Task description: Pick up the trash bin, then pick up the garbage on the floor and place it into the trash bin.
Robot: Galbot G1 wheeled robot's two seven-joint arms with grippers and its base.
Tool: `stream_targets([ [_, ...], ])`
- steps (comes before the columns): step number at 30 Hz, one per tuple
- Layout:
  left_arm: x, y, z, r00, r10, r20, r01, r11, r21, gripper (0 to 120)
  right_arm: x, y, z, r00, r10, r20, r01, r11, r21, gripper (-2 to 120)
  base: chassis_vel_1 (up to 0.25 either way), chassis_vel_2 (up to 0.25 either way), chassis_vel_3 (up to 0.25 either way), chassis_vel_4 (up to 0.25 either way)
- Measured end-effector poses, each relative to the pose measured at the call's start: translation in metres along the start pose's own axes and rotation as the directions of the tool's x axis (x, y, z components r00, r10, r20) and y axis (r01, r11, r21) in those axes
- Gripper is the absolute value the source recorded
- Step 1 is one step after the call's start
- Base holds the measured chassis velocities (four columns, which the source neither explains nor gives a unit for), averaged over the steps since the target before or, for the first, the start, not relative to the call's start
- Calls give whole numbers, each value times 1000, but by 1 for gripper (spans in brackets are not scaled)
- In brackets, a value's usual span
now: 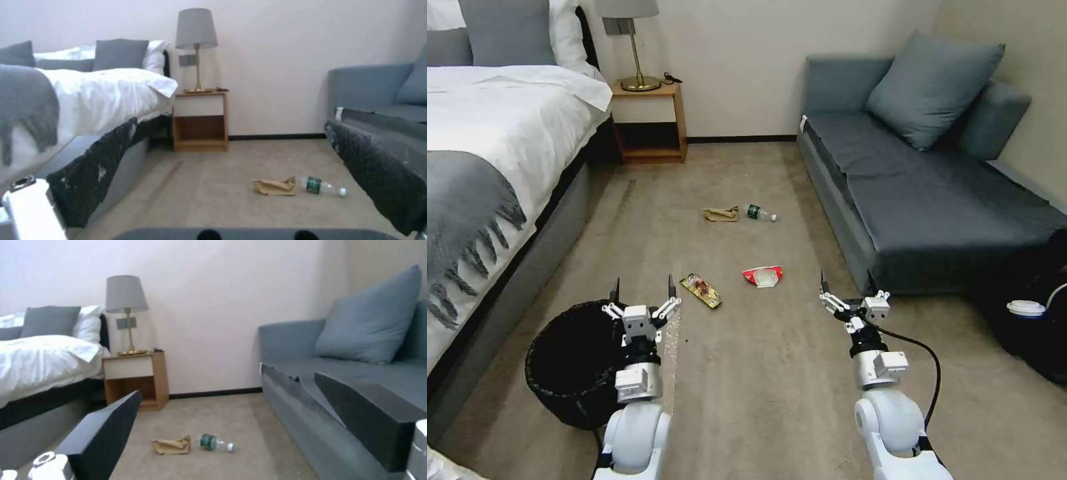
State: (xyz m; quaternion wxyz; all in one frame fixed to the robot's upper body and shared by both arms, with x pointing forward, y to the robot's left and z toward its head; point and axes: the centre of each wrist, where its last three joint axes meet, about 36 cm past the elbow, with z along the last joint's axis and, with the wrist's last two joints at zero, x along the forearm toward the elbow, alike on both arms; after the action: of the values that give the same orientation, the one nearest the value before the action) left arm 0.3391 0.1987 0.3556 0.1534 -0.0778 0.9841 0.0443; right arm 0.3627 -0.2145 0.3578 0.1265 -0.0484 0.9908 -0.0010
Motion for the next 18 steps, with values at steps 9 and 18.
stream_targets([
  [9,12,4,-4,999,10,-49,-11,1000,-13,100,3,0,0,1000,-6,-18,6,1000,12,100,0,0,0,0],
  [18,22,17,-13,997,25,-72,-27,999,-35,100,9,-21,-10,999,-6,-36,7,999,43,100,0,0,0,0],
])
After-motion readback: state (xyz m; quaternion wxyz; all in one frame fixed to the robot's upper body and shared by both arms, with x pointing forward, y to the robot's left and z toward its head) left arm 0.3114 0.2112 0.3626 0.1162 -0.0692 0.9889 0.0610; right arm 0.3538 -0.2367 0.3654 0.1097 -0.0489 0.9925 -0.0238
